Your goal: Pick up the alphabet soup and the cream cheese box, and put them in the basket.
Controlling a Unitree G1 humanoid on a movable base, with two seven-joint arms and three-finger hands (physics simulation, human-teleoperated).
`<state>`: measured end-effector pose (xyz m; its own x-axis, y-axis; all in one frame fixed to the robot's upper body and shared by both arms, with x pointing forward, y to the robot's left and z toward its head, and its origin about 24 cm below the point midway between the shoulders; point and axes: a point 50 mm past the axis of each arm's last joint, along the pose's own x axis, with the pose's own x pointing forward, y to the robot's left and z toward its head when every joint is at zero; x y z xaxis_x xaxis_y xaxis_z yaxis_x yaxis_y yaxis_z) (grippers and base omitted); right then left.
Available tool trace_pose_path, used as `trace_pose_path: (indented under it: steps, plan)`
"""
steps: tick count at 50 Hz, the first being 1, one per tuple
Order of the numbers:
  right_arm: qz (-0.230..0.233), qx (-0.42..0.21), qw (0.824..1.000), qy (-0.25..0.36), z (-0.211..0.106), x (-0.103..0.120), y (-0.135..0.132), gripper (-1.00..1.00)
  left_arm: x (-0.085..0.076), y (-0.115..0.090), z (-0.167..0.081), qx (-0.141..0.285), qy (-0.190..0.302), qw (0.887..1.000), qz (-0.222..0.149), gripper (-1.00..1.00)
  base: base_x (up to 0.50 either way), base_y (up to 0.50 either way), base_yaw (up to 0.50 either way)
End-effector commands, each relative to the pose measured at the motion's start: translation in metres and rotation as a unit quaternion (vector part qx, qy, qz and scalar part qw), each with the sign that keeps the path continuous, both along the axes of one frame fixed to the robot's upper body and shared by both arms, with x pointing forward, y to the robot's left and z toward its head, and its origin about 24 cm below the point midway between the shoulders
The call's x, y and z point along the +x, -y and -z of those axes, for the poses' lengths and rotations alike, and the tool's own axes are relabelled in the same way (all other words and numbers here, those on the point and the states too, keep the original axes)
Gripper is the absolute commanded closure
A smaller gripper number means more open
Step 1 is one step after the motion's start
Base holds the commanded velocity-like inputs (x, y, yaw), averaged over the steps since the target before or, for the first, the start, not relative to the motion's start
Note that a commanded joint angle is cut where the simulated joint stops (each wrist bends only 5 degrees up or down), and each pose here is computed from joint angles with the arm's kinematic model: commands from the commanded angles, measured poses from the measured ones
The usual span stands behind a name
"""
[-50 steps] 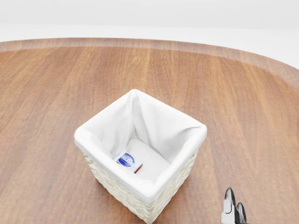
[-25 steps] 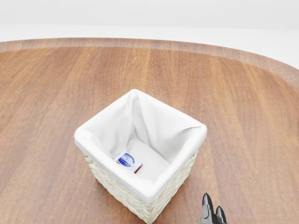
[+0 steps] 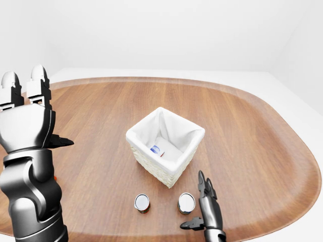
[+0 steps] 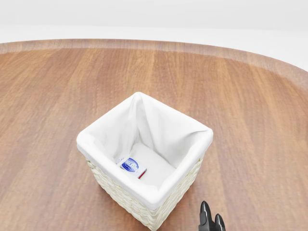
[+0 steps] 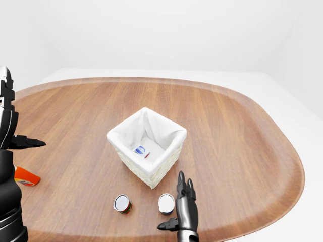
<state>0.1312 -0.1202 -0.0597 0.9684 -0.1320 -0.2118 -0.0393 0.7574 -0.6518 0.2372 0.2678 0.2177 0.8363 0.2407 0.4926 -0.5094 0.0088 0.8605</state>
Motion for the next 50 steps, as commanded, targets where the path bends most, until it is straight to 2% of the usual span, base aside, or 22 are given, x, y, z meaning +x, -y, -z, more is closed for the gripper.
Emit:
trace_pose_path:
  steps: [1, 7, 26, 39, 40, 41, 50]
  plan:
    - [0.007, -0.001, 1.000, 0.002, 0.003, 0.013, -0.001, -1.00, 0.000, 0.002, -0.001, -0.001, 0.003, 1.000, 0.009, -1.00, 0.00, 0.00, 0.00]
    - [0.014, 0.001, 1.000, -0.005, 0.007, 0.018, -0.001, -1.00, 0.001, 0.001, -0.001, -0.002, 0.002, 1.000, 0.009, -1.00, 0.00, 0.00, 0.00]
    - [-0.009, -0.007, 1.000, -0.012, 0.012, 0.023, -0.015, -1.00, 0.001, 0.000, 0.000, -0.006, 0.003, 1.000, 0.009, -1.00, 0.00, 0.00, 0.00]
    - [-0.022, -0.021, 0.999, -0.038, 0.024, 0.023, -0.017, -1.00, 0.000, 0.000, -0.001, -0.005, 0.002, 1.000, 0.010, -1.00, 0.00, 0.00, 0.00]
    - [-0.022, -0.022, 0.999, -0.041, 0.025, 0.023, -0.017, -0.26, 0.000, 0.000, -0.001, -0.005, 0.002, 1.000, 0.010, -1.00, 0.00, 0.00, 0.00]
    - [-0.024, -0.026, 0.998, -0.045, 0.027, 0.023, -0.017, 1.00, 0.000, 0.000, -0.001, -0.006, 0.003, 1.000, 0.010, -1.00, 0.00, 0.00, 0.00]
    - [-0.001, -0.009, 0.998, -0.062, 0.032, 0.020, -0.013, 1.00, 0.001, 0.000, 0.001, -0.006, 0.003, 1.000, 0.010, -1.00, 0.00, 0.00, 0.00]
